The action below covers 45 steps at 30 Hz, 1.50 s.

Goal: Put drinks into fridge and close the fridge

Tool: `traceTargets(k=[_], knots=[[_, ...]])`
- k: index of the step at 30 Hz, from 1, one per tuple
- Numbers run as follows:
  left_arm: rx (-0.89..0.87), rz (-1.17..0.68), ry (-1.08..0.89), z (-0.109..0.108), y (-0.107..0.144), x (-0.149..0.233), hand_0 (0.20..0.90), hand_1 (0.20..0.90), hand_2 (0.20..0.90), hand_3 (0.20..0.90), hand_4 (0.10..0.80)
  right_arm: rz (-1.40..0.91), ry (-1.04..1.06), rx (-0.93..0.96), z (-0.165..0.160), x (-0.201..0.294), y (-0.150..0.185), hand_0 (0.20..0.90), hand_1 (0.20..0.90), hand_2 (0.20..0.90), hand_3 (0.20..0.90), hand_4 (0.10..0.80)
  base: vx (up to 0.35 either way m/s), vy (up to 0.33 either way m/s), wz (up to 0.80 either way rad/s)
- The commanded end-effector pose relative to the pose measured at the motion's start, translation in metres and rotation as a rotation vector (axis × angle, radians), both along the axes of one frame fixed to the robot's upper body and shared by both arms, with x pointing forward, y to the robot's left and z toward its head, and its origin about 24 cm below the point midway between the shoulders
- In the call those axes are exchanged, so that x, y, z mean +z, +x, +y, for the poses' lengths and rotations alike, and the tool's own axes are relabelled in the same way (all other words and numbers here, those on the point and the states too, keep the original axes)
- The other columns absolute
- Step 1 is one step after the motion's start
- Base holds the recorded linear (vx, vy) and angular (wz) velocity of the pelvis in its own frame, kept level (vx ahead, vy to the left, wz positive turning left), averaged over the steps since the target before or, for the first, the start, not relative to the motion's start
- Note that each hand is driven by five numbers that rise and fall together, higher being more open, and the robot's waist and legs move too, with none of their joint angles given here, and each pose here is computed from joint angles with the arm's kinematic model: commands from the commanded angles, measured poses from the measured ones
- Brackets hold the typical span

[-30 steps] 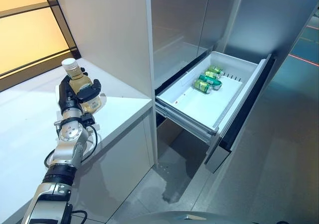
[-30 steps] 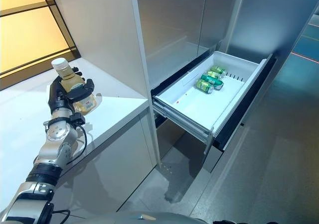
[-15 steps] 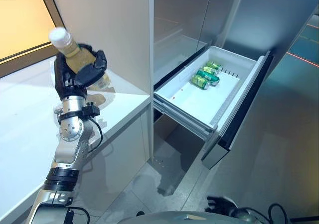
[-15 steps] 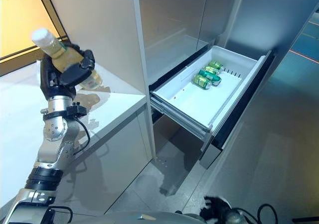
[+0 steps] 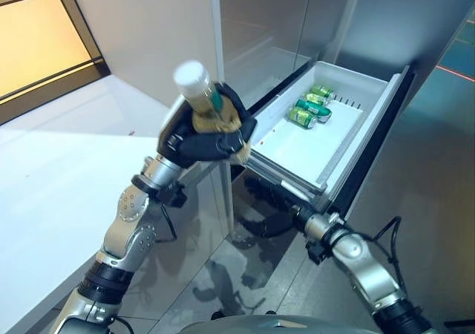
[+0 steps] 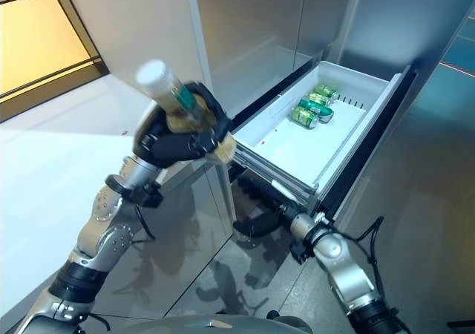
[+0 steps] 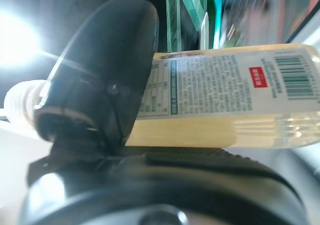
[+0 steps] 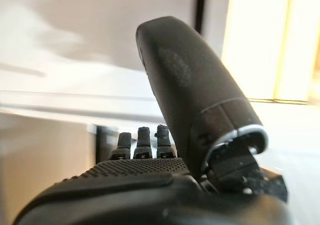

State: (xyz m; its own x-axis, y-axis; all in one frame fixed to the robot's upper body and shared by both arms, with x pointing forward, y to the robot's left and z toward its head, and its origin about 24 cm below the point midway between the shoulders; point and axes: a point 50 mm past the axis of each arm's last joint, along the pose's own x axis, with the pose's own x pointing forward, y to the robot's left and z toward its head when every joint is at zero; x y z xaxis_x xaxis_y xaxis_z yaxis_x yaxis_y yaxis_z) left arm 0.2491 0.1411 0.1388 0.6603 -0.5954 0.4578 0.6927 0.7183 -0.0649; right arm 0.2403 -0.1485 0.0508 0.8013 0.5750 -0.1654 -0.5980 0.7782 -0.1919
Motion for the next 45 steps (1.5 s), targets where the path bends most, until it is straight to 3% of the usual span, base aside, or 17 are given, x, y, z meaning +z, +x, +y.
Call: traceTargets(k=[1,8,14,25,39,45], knots=[[-0.159,-0.265,-0.170,-0.007,-0.001,0.055,0.300,0.300,0.300,0.200,0.100,-0.308,0.195,0.111,0.018,0.077,0.016,0.900,0.900,0.900,0.900,0.800,-0.008,-0.005,-0.03],[-0.275,-0.222,-0.096,-0.026,-0.008,0.047,0.300,0.300,0.300,0.200,0.100,-0.274,0.303,0.117,0.018,0.095,0.019,0.900,0.900,0.900,0.900,0.800,-0.001,-0.001,0.00],[-0.245,-0.230,-0.056,-0.032,-0.005,0.047,0.300,0.300,0.300,0.200,0.100,-0.126,0.325,0.228,0.028,0.088,0.020,0.900,0.900,0.900,0.900,0.800,0.000,0.000,0.00],[-0.060,-0.352,0.028,-0.026,0.004,0.057,0.300,0.300,0.300,0.200,0.100,-0.108,0.194,0.345,0.032,0.092,0.022,0.900,0.900,0.900,0.900,0.800,0.000,0.000,0.00],[0.027,-0.271,0.069,-0.017,0.015,0.046,0.300,0.300,0.300,0.200,0.100,-0.213,0.192,0.320,0.022,0.113,0.025,0.900,0.900,0.900,0.900,0.800,0.000,0.000,0.00],[-0.010,-0.224,0.025,-0.020,0.015,0.037,0.300,0.300,0.300,0.200,0.100,-0.136,0.273,0.322,0.027,0.110,0.025,0.900,0.900,0.900,0.900,0.800,0.000,0.000,0.00]])
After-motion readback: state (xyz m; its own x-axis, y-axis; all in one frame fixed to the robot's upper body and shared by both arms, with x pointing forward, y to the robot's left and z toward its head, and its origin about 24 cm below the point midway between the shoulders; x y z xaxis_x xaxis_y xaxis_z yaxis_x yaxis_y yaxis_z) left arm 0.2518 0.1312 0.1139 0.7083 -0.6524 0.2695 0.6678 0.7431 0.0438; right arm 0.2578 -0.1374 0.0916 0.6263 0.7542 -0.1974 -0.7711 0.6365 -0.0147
